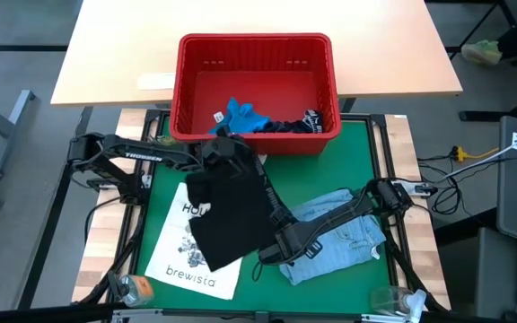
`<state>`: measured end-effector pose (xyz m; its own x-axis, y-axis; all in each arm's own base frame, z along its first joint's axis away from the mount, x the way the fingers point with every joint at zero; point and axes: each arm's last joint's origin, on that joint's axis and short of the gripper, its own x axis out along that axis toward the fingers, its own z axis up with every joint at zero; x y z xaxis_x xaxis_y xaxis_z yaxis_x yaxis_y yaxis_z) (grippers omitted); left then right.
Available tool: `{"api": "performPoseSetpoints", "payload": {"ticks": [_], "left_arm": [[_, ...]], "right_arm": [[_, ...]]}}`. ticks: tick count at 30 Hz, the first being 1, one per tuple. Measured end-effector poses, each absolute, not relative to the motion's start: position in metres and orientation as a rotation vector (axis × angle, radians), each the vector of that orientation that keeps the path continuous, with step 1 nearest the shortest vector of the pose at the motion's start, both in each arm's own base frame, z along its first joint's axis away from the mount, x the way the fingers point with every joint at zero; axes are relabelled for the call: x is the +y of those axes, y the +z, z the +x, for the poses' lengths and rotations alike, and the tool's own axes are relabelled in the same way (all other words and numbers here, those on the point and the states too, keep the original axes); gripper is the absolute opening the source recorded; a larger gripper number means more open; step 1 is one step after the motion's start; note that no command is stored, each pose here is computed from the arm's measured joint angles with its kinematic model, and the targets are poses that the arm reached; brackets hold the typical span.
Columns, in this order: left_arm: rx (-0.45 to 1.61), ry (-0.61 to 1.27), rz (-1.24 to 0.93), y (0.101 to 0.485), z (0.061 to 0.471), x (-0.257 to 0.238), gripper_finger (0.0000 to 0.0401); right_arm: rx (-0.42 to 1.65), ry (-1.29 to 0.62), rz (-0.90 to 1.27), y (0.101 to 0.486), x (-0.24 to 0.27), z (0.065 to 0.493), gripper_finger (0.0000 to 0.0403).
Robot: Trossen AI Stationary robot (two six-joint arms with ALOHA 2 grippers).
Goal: Fold Laundry from Bin
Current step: Fold the black boxer
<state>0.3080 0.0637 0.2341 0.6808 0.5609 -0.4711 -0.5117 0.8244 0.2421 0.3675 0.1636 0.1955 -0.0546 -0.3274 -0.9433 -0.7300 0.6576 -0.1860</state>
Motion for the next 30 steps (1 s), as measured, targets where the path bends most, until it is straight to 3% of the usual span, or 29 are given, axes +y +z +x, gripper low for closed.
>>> {"api": "performPoseSetpoints", "payload": {"ticks": [10, 19, 25, 30], "left_arm": [[0.518, 0.588, 0.077, 0.238, 0.309, 0.063, 0.0088], [0.502, 0.519, -0.015, 0.279, 0.295, 0.032, 0.0098], [0.611, 0.202, -0.333, 0.283, 0.28, -0.016, 0.0099], [0.739, -0.016, -0.435, 0.273, 0.276, -0.066, 0.0099]], "right_arm": [[1.655, 0.41, -0.878, 0.195, 0.163, 0.367, 0.0005], [1.666, 0.413, -0.88, 0.196, 0.163, 0.366, 0.0005], [1.666, 0.413, -0.88, 0.196, 0.163, 0.366, 0.0005], [1.666, 0.413, -0.881, 0.196, 0.163, 0.366, 0.0005]]}}
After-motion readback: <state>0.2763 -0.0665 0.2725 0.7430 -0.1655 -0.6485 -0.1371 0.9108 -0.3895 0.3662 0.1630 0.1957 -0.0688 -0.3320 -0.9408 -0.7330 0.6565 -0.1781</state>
